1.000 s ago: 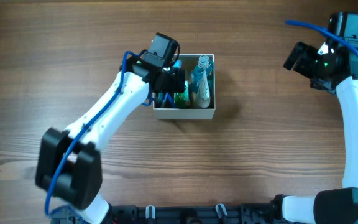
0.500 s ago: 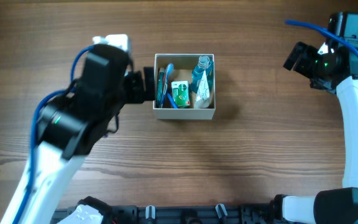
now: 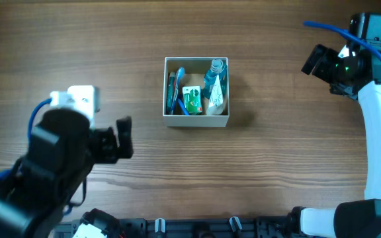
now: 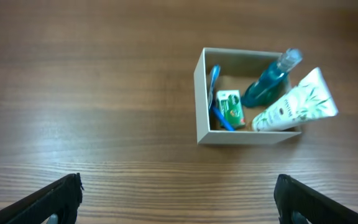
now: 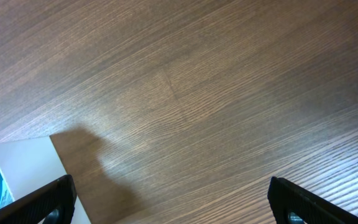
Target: Pack container
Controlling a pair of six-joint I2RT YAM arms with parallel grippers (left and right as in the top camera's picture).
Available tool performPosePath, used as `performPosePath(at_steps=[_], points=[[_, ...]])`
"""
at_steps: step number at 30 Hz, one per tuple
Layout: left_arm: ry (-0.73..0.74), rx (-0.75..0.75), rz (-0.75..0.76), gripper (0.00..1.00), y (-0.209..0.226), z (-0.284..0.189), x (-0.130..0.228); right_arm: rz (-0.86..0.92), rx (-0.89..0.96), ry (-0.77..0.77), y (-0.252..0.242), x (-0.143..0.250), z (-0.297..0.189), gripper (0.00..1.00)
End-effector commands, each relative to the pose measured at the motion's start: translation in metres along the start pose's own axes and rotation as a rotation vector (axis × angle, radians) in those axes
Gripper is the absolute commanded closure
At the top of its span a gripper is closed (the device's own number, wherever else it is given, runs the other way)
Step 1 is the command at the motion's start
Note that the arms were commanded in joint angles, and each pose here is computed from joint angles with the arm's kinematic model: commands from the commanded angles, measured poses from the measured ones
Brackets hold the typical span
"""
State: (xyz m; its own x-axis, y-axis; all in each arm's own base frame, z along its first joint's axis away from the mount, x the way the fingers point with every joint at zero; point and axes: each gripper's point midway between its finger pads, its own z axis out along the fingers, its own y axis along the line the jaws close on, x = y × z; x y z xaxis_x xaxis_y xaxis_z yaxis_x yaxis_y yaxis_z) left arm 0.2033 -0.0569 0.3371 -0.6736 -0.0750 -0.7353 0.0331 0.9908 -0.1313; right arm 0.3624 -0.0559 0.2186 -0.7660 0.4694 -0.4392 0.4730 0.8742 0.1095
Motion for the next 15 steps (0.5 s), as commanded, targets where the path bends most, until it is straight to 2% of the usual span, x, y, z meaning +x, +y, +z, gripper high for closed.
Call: performPosePath(at_steps=[1, 7, 15], points=[[-0.110, -0.069, -0.014, 0.00, 0.023, -0.020, -0.005, 0.011, -0.004, 0.001, 0.001, -0.003, 0.002, 0.00], [-0.217, -0.125, -0.139, 0.00, 0.051, -0.009, 0.004, 0.011, -0.004, 0.001, 0.001, -0.003, 0.002, 0.00], [-0.245, -0.082, -0.237, 0.00, 0.067, 0.053, 0.062, 0.011, -0.004, 0.001, 0.001, -0.003, 0.002, 0.00]])
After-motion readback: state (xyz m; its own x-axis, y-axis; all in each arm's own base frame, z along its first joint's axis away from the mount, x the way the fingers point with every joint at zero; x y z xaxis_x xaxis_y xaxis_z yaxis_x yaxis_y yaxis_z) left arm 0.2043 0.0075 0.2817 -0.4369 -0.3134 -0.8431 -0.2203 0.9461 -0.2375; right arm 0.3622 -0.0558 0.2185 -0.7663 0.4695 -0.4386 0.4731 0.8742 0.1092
